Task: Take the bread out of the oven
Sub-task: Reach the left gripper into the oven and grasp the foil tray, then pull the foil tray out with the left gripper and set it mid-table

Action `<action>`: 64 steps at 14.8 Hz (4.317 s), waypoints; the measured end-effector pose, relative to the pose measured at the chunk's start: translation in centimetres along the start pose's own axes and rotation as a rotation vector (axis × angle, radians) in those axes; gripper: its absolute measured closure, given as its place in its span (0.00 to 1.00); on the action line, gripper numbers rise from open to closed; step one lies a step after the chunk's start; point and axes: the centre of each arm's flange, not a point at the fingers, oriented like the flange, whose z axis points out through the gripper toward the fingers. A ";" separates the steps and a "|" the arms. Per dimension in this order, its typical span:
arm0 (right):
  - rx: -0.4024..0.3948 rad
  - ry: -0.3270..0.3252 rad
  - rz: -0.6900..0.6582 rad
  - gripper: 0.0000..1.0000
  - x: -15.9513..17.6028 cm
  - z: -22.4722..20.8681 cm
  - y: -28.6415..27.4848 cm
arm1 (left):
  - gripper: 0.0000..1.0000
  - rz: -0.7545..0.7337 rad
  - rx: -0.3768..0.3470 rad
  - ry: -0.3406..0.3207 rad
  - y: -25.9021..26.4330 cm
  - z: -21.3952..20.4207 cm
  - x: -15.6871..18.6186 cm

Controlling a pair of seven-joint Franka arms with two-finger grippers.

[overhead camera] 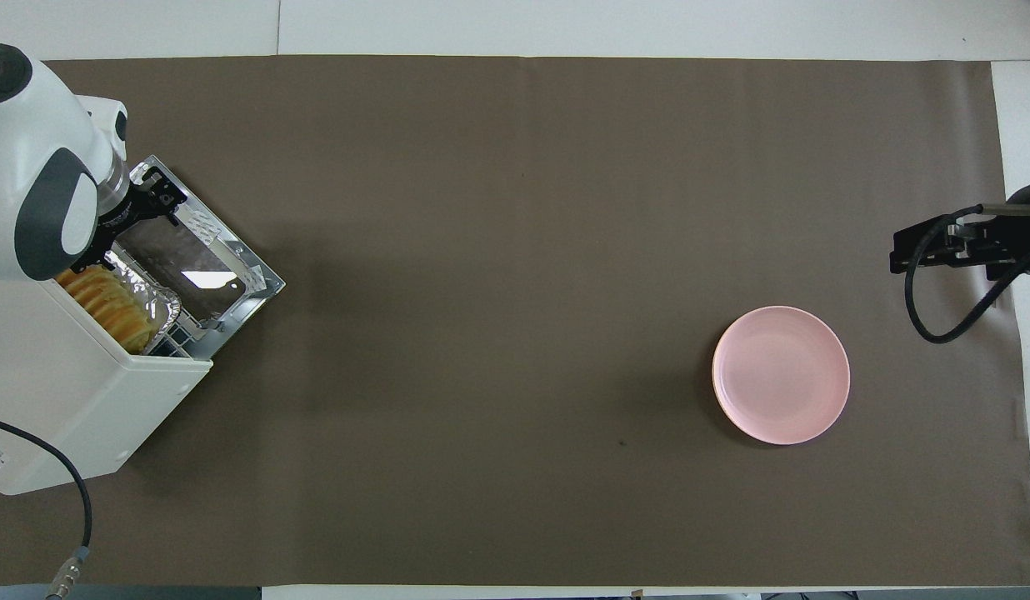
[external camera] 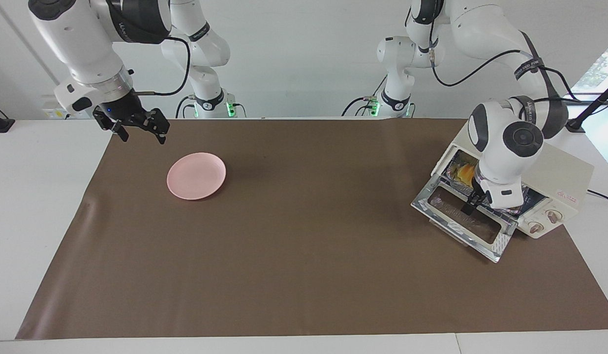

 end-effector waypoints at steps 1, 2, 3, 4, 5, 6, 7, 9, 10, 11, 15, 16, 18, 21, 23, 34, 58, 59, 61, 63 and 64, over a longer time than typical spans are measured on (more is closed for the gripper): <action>0.000 0.000 -0.008 0.00 0.0 0.0 -0.4 | 0.00 -0.002 -0.003 0.001 0.0 0.4 -0.2; 0.000 0.000 -0.013 0.00 -0.1 0.0 -0.7 | 0.00 -0.002 -0.006 0.002 -0.1 0.8 -0.4; 0.000 0.000 -0.015 0.00 -0.1 0.0 -0.8 | 0.00 -0.001 -0.010 0.003 -0.2 1.2 -0.6; 0.000 0.000 -0.016 0.00 -0.1 0.0 -0.8 | 0.00 0.000 -0.013 0.005 -0.2 1.4 -0.7; 0.000 0.002 -0.015 0.00 -0.1 0.0 -0.8 | 0.00 0.000 -0.017 0.006 -0.2 1.6 -0.8; 0.001 0.003 -0.014 0.00 -0.1 -0.1 -0.7 | 0.00 0.001 -0.019 0.007 -0.3 1.8 -0.9; 0.001 0.003 -0.009 0.00 0.0 -0.1 -0.5 | 0.00 0.001 -0.021 0.008 -0.3 1.9 -1.0; 0.003 0.004 -0.002 0.00 0.0 -0.1 -0.1 | 0.00 0.001 -0.021 0.007 -0.3 2.4 -1.1; 0.003 0.004 -0.002 0.00 0.0 -0.1 -0.1 | 0.00 0.000 -0.021 0.007 -0.4 2.5 -1.1; 0.004 0.004 -0.004 0.00 0.0 -0.1 -0.2 | 0.00 -0.001 -0.023 0.009 -0.4 2.6 -1.0; 0.005 0.002 0.006 0.00 0.0 -0.1 0.4 | 0.00 -0.001 -0.043 0.024 -0.5 3.0 -1.0; 0.005 0.002 0.011 0.00 0.1 -0.1 0.7 | 0.00 -0.001 -0.045 0.025 -0.5 3.1 -1.1; 0.005 0.002 0.015 0.00 0.1 -0.1 0.9 | 0.00 0.000 -0.048 0.026 -0.6 3.2 -1.2; 0.005 0.002 0.014 0.00 0.1 -0.1 0.9 | 0.02 -0.003 -0.056 0.032 -0.7 3.6 -1.2; 0.005 0.002 0.015 0.00 0.1 -0.1 0.9 | 0.12 -0.006 -0.057 0.032 -0.9 3.8 -1.0; 0.005 0.001 0.015 0.00 0.1 -0.1 0.9 | 0.77 -0.027 -0.060 0.032 -2.0 4.1 0.0; 0.005 -0.008 0.015 0.00 0.0 0.3 0.9 | 0.98 0.460 -0.224 0.127 23.4 -9.3 -22.4; 0.004 -0.011 0.015 0.00 0.0 0.4 0.9 | 0.98 0.486 -0.225 0.135 24.9 -9.5 -24.1; 0.004 -0.019 0.015 0.00 -0.1 0.8 0.9 | 0.98 0.531 -0.249 0.151 27.1 -10.4 -27.3; 0.004 -0.022 0.015 0.00 -0.3 0.8 0.9 | 0.98 0.554 -0.270 0.153 27.8 -11.4 -29.3; 0.004 -0.022 0.015 0.00 -0.4 0.8 1.0 | 0.98 0.557 -0.273 0.152 27.8 -11.7 -29.6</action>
